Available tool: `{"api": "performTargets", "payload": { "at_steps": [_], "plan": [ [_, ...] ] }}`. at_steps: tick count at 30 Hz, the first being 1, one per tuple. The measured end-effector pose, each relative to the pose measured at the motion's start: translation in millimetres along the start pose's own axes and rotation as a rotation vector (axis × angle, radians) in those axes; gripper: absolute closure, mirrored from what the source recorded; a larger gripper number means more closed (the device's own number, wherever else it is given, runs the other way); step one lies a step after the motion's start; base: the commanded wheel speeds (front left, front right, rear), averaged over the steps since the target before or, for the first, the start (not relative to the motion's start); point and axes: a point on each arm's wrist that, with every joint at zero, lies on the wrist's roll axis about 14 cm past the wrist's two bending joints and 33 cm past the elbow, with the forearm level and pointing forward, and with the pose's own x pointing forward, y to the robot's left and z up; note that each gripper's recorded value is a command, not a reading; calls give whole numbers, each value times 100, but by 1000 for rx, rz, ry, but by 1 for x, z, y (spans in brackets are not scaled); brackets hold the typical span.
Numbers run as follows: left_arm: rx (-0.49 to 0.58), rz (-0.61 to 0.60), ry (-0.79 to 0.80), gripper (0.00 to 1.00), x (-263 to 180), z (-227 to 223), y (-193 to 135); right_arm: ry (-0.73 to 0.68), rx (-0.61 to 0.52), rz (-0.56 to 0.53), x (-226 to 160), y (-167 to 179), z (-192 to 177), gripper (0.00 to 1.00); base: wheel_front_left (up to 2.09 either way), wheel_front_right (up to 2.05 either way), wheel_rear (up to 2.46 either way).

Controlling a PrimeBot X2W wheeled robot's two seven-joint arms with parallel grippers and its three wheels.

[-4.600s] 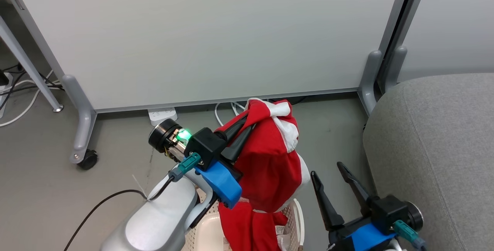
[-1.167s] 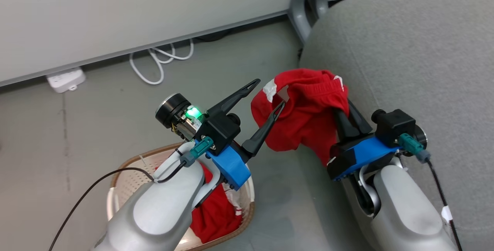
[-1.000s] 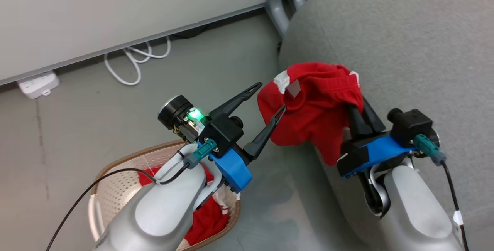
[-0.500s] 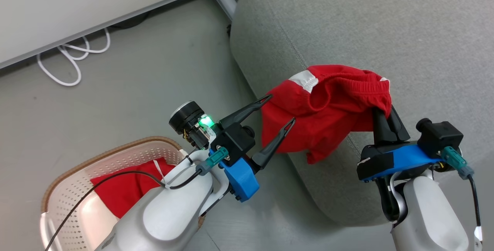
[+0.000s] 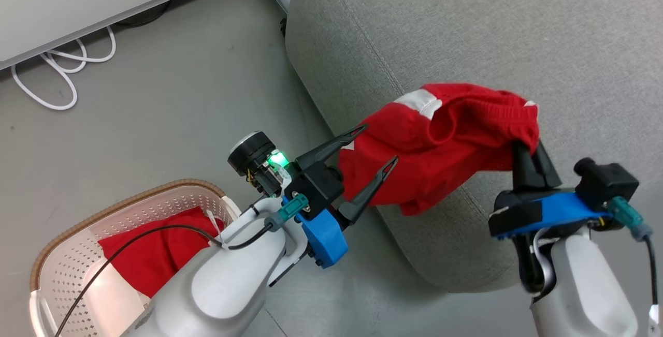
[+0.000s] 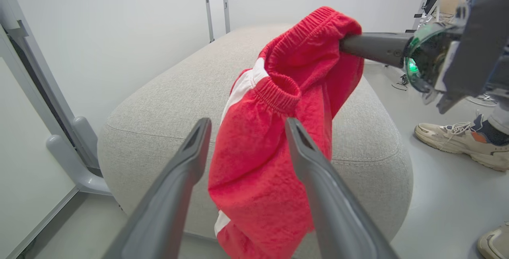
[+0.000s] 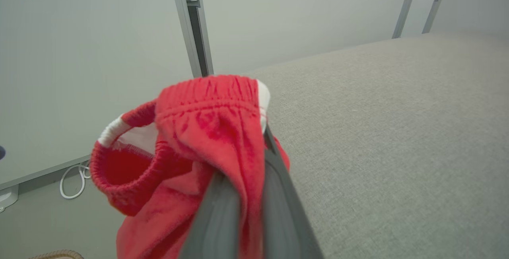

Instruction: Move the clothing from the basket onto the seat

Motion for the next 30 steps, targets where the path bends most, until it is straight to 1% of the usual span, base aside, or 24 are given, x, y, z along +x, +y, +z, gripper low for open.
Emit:
{"api": "performTargets", "payload": {
  "at_steps": [4,8,12,18,23,26,28,30],
  "plan": [
    [4,21,3,0,-3,-3,9,-58,-19,0,14,0,20,100,0,0,0],
    [-1,38,-1,0,-5,-7,19,-153,-55,7,38,-1,55,100,0,0,0],
    [-4,43,5,0,-5,-16,29,-277,-125,-7,63,-15,103,100,0,0,0],
    [2,57,39,0,-11,-39,51,-481,-228,-63,97,-42,185,100,0,0,0],
    [-1,66,60,0,-16,-63,70,-630,-290,-174,112,-79,245,100,0,0,0],
    [-12,76,66,0,-18,-77,81,-638,-323,-221,124,-96,251,100,0,0,0],
    [-23,79,78,0,-21,-90,86,-612,-333,-242,134,-103,241,100,0,0,0],
    [-38,79,82,0,-22,-100,88,-562,-321,-262,146,-110,221,100,0,0,0]
  ]
}}
